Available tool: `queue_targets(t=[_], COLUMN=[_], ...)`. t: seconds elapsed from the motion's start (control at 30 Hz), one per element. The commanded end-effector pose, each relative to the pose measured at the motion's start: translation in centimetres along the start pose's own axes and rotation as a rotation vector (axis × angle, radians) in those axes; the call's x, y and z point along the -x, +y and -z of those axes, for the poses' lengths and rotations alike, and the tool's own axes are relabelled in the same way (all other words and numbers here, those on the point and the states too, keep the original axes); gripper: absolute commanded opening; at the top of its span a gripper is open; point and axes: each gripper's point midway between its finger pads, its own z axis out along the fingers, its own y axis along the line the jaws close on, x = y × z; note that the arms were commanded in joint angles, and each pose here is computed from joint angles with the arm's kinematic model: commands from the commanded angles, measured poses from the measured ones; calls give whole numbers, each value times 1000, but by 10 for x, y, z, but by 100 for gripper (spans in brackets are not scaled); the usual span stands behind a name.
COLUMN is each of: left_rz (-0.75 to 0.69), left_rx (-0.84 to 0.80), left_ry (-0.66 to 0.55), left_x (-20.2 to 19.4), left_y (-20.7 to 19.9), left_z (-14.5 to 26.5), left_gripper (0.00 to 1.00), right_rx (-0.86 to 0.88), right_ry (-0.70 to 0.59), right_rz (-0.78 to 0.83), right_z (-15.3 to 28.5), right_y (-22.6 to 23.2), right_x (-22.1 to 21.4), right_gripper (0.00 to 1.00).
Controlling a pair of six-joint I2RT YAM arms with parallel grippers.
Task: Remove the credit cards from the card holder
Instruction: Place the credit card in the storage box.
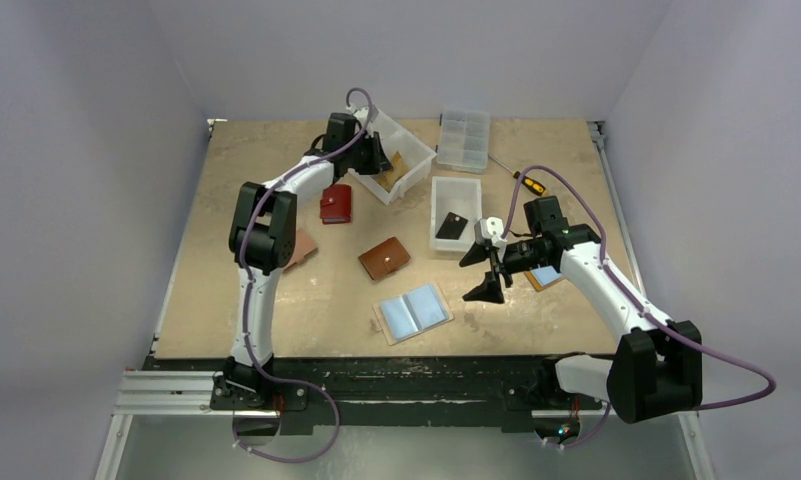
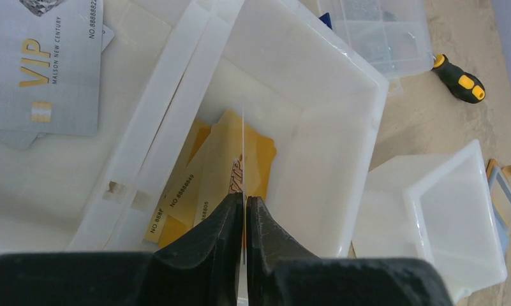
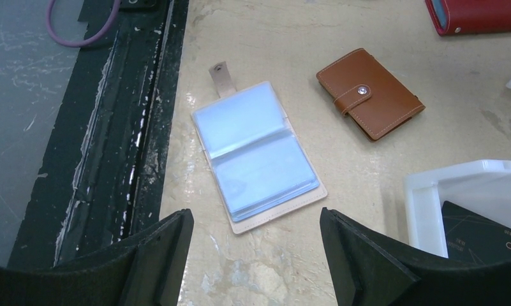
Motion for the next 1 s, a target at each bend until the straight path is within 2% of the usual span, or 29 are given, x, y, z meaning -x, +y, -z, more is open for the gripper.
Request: queue_targets(t=[0.0, 0.2, 0.33, 0.47, 0.67, 0.8, 0.83, 0.87, 0.9, 0.93, 0.97], left_rz=[12, -15, -57, -108, -131, -67, -21, 30, 73, 126, 174], left_rx=[17, 84, 127, 173, 179, 202, 231, 269, 290, 315, 334], left_ry=[-4, -62, -149, -269, -424, -517, -537, -560, -575, -582, -600], left_x=[14, 41, 73, 106, 115, 97, 90, 81, 73, 61, 53], left_y=[1, 0, -10, -26, -54, -58, -53, -47, -43, -37, -34], left_z=[-5, 10, 38, 84, 167, 218, 229, 241, 252, 260, 271], left_gripper=[18, 35, 38, 38, 41, 57, 66, 82, 93, 98, 98], right_rx=[4, 8, 11, 12, 11, 24, 28, 32, 35, 37, 38], right_ry=[-40, -42, -44, -45, -25, -4, -6, -6, -7, -8, -8], right_rz=[6, 0, -4, -9, -16, 9, 15, 17, 15, 17, 15], right_z=[1, 0, 0, -1, 0, 0, 0, 0, 0, 0, 0], right_y=[1, 0, 0, 0, 1, 5, 7, 8, 8, 8, 8], right_x=[7, 7, 7, 7, 2, -4, -4, -4, -4, -4, -5], right_gripper=[81, 81, 81, 81, 81, 81, 81, 81, 81, 81, 81])
